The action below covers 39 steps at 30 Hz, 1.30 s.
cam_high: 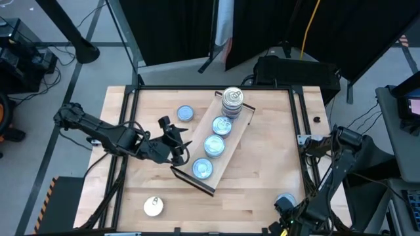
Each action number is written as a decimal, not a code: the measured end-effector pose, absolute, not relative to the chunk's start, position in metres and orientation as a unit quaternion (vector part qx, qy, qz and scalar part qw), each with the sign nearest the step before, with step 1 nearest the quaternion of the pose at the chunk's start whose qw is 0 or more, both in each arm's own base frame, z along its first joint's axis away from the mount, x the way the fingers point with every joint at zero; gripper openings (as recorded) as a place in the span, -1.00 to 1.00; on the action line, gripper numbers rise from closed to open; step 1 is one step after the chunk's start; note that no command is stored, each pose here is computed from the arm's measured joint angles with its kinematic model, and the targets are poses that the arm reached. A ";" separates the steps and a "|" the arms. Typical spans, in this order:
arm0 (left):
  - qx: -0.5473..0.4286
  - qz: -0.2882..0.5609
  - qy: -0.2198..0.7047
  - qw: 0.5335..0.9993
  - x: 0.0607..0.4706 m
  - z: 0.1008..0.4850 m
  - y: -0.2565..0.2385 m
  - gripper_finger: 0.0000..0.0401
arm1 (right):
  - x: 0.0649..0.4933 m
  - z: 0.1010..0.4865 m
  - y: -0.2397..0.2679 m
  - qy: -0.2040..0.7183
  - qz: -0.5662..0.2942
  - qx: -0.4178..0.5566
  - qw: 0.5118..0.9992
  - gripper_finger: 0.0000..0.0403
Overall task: Stack canned seafood by type on shelf
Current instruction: Stack the green tuna can on top of the green tuna can on the shelf
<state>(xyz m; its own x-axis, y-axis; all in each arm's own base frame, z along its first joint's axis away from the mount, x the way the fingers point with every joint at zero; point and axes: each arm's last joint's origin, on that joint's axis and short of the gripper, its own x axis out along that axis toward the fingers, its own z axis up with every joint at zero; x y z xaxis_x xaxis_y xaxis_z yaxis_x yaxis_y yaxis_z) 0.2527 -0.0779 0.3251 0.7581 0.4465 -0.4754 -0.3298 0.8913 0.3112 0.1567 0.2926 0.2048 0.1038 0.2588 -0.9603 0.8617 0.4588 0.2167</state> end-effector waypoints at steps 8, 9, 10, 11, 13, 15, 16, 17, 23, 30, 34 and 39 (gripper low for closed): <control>0.117 0.205 0.286 0.929 0.252 0.324 -0.078 0.13 | 0.148 0.187 0.294 0.619 -0.310 0.418 0.588 -1.00; 0.119 0.205 0.291 0.927 0.251 0.323 -0.077 0.13 | 0.146 0.186 0.293 0.621 -0.319 0.408 0.588 -1.00; 0.120 0.206 0.296 0.925 0.250 0.322 -0.077 0.13 | 0.144 0.186 0.292 0.626 -0.327 0.399 0.585 -1.00; 0.122 0.206 0.300 0.924 0.250 0.322 -0.077 0.13 | 0.142 0.186 0.290 0.628 -0.337 0.391 0.583 -1.00; 0.122 0.205 0.306 0.922 0.249 0.321 -0.077 0.13 | 0.141 0.186 0.287 0.627 -0.348 0.382 0.582 -1.00; 0.120 0.204 0.311 0.921 0.247 0.320 -0.078 0.13 | 0.141 0.186 0.286 0.628 -0.354 0.377 0.581 -1.00; 0.122 0.201 0.313 0.920 0.246 0.319 -0.080 0.13 | 0.140 0.186 0.285 0.631 -0.358 0.373 0.578 -1.00; 0.124 0.198 0.314 0.920 0.246 0.319 -0.081 0.13 | 0.140 0.186 0.285 0.633 -0.360 0.372 0.576 -1.00; 0.124 0.187 0.318 0.921 0.242 0.318 -0.088 0.13 | 0.144 0.178 0.285 0.639 -0.375 0.365 0.564 -1.00; 0.123 0.182 0.316 0.923 0.241 0.318 -0.091 0.13 | 0.143 0.176 0.283 0.640 -0.386 0.353 0.563 -1.00; 0.123 0.182 0.316 0.923 0.241 0.318 -0.091 0.13 | 0.143 0.176 0.283 0.638 -0.388 0.350 0.565 -1.00; 0.122 0.183 0.315 0.923 0.241 0.318 -0.091 0.13 | 0.144 0.173 0.284 0.638 -0.390 0.348 0.566 -1.00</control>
